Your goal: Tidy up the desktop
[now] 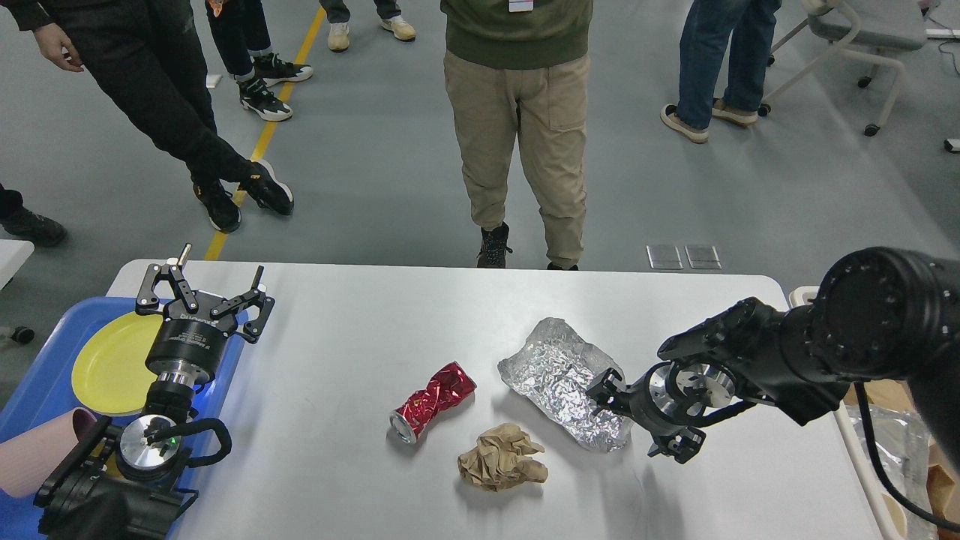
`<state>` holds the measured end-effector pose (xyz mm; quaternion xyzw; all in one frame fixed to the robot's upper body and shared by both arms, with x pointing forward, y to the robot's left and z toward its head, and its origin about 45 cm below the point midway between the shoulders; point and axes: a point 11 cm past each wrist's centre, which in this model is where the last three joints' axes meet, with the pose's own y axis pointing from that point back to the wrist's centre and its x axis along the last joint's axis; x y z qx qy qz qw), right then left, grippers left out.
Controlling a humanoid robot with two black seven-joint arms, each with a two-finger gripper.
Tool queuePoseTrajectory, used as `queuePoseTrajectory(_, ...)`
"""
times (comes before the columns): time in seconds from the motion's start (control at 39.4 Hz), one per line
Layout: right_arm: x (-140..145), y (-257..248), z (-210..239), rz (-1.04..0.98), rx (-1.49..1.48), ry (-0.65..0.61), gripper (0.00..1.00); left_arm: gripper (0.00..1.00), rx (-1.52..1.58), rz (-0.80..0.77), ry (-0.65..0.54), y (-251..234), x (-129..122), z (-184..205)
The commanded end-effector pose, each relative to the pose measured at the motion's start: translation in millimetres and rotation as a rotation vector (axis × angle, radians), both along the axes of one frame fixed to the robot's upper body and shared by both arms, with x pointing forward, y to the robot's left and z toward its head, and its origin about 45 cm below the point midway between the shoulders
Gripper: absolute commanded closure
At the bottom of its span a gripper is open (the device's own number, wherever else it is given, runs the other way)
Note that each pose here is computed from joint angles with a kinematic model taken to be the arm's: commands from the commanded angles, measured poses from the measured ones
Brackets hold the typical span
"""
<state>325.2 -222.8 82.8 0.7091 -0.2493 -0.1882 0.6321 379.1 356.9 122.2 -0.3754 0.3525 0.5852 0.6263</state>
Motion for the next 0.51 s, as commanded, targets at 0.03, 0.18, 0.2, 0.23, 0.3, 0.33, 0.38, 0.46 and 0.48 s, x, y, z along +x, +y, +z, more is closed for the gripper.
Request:
queuePoseTrajectory(0.03,-1.9,-2.9,-23.0,-0.015,-0.004,-0.009,0.10,0.04,-0.001,0.000,0.000,-0.3,0.0,-0.1)
queuePoseTrajectory(0.18,-3.3,-2.5,-24.2,-0.013,-0.004,-0.006,0.24,0.04,-0.001,0.000,0.000,-0.3,0.0,-0.1)
queuePoseTrajectory(0.2,-3.1,-3.2,-24.1,-0.015,-0.004,-0.006,0.27,0.04,-0.001,0.000,0.000,-0.3,0.0,-0.1)
queuePoseTrajectory(0.23,-3.8,-2.7,-24.7,-0.014,-0.004,-0.004,0.29,0.04,-0.001,0.000,0.000,-0.3,0.0,-0.1)
queuePoseTrajectory(0.3,-4.4,-2.8,-25.2,-0.014,-0.004,-0.003,0.38,0.04,-0.001,0.000,0.000,-0.3,0.0,-0.1)
queuePoseTrajectory(0.33,-5.5,-2.8,-25.9,-0.016,-0.003,0.000,0.46,0.04,-0.001,0.000,0.000,-0.3,0.0,-0.1)
queuePoseTrajectory(0.38,-7.7,-3.5,-27.9,-0.018,-0.004,0.005,0.52,0.04,-0.001,0.000,0.000,-0.3,0.0,-0.1)
queuePoseTrajectory(0.46,-9.4,-3.0,-29.3,-0.020,-0.001,0.009,0.66,0.04,-0.001,0.000,0.000,-0.3,0.0,-0.1)
queuePoseTrajectory(0.48,-9.9,-1.2,-29.8,-0.022,0.003,0.010,0.73,0.04,-0.001,0.000,0.000,-0.3,0.0,-0.1)
